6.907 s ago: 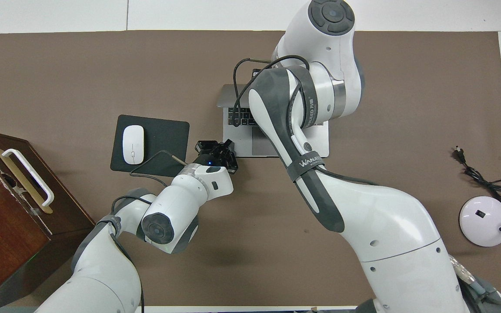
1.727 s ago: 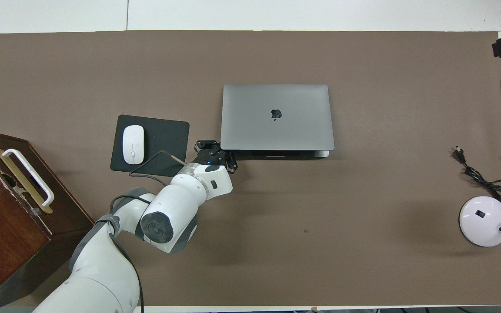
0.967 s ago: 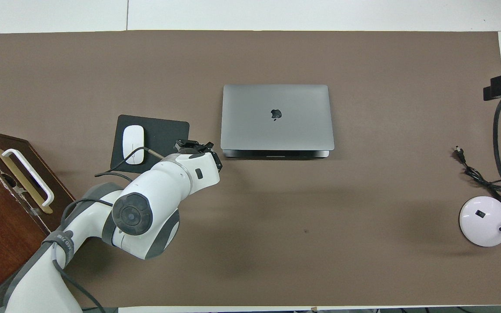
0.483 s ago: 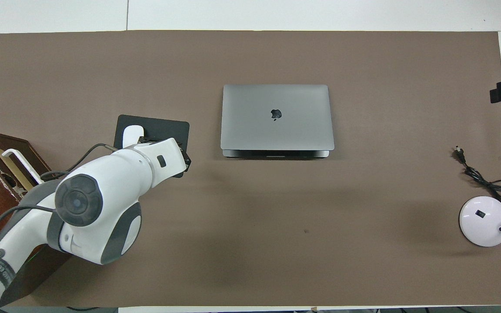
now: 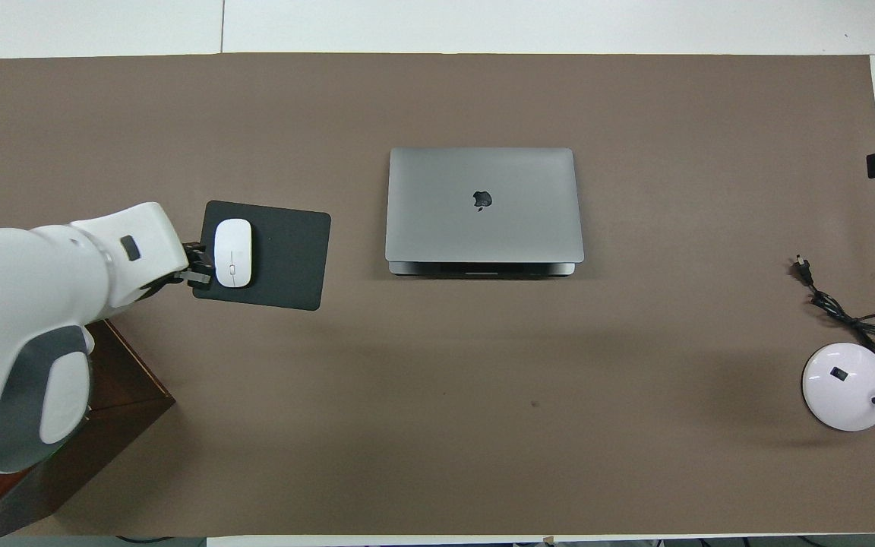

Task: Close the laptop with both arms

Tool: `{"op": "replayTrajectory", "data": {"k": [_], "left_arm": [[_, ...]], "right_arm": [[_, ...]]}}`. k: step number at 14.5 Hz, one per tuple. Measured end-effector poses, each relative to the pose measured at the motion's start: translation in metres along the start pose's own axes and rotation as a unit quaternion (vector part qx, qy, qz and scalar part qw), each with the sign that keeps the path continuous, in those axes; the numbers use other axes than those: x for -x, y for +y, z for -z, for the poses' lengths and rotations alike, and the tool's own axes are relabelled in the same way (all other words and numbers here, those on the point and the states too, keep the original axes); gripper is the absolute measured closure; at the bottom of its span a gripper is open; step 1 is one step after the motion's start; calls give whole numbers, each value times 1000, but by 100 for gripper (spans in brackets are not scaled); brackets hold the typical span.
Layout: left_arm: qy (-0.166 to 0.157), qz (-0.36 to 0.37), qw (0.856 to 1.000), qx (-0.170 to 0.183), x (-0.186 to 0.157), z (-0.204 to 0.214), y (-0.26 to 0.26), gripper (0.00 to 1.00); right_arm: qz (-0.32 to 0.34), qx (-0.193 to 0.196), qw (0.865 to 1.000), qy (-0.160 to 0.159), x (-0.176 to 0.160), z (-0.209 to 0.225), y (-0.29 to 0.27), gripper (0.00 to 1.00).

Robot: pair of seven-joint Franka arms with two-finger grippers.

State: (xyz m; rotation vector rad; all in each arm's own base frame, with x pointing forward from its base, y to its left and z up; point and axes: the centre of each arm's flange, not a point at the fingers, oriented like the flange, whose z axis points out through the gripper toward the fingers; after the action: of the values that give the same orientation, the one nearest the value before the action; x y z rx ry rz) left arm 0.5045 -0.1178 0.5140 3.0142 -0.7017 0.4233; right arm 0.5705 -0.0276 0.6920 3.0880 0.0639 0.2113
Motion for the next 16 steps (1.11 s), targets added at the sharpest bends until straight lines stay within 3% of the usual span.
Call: {"op": "replayTrajectory", "data": {"k": [7, 8, 13, 14, 16], "left_arm": [[-38, 48, 998, -12, 15, 69, -97, 99], [-42, 57, 997, -13, 17, 78, -106, 93], [-64, 81, 995, -10, 25, 105, -128, 37], [-71, 80, 994, -7, 23, 107, -126, 30], [-84, 87, 993, -3, 18, 113, -123, 30]], "right_arm": [[-14, 5, 1000, -16, 2, -7, 14, 0], [-14, 5, 1000, -16, 2, -7, 14, 0], [-13, 5, 1000, -16, 2, -8, 14, 0], [-12, 5, 1000, -17, 2, -9, 14, 0], [-9, 5, 1000, -20, 2, -11, 13, 0]]}}
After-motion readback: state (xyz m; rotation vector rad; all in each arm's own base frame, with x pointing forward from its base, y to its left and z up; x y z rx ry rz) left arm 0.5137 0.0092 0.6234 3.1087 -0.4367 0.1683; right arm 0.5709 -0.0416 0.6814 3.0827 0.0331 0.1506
